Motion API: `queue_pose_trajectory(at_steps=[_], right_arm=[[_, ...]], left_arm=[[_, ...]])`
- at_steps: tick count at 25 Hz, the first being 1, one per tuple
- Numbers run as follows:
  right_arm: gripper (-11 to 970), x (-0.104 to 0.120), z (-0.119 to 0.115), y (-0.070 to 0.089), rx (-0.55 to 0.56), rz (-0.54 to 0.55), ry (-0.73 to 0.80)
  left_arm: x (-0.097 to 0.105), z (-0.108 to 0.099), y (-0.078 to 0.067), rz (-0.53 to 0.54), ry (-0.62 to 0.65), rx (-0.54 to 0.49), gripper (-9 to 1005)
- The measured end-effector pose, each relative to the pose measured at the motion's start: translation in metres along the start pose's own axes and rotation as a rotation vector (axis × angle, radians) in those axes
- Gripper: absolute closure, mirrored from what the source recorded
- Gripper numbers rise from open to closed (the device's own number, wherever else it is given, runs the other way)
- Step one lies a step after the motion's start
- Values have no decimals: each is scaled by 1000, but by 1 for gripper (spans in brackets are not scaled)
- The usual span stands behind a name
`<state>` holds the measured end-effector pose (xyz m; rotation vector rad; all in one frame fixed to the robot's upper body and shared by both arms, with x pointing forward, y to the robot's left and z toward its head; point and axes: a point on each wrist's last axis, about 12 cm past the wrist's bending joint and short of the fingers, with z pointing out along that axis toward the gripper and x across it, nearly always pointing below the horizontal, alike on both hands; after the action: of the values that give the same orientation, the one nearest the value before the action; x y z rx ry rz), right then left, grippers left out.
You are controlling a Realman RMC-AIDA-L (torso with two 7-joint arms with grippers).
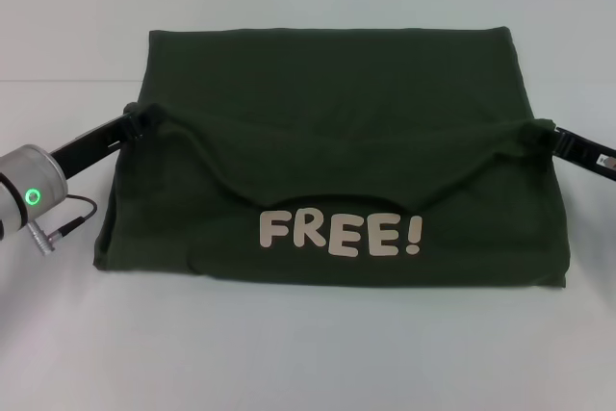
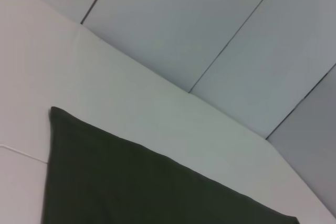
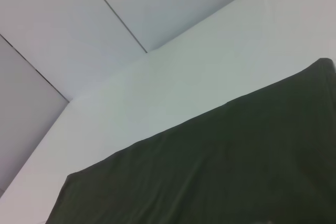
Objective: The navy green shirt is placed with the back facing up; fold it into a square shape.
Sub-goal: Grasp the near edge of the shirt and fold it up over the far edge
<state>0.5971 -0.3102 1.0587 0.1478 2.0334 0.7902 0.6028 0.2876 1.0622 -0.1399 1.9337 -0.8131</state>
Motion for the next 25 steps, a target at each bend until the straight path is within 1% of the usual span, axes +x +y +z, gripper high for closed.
queue_pose_trajectory(at_steps=[5,14,20,25], right_arm=[[757,-2,3,2,-3,-4,-4],[748,-8,8,6,4,-17,-13],[742,-8,10,6,6,-25,-16],[737,-7,10,5,15,-19,-19]], left_arm=[[-1,3,-2,1,-17,-8,962],[-5,2,-1,0,-53,-14,963],[-3,5,0,17,-48,-40,963],[2,8,-3,33,-51,-34,963]])
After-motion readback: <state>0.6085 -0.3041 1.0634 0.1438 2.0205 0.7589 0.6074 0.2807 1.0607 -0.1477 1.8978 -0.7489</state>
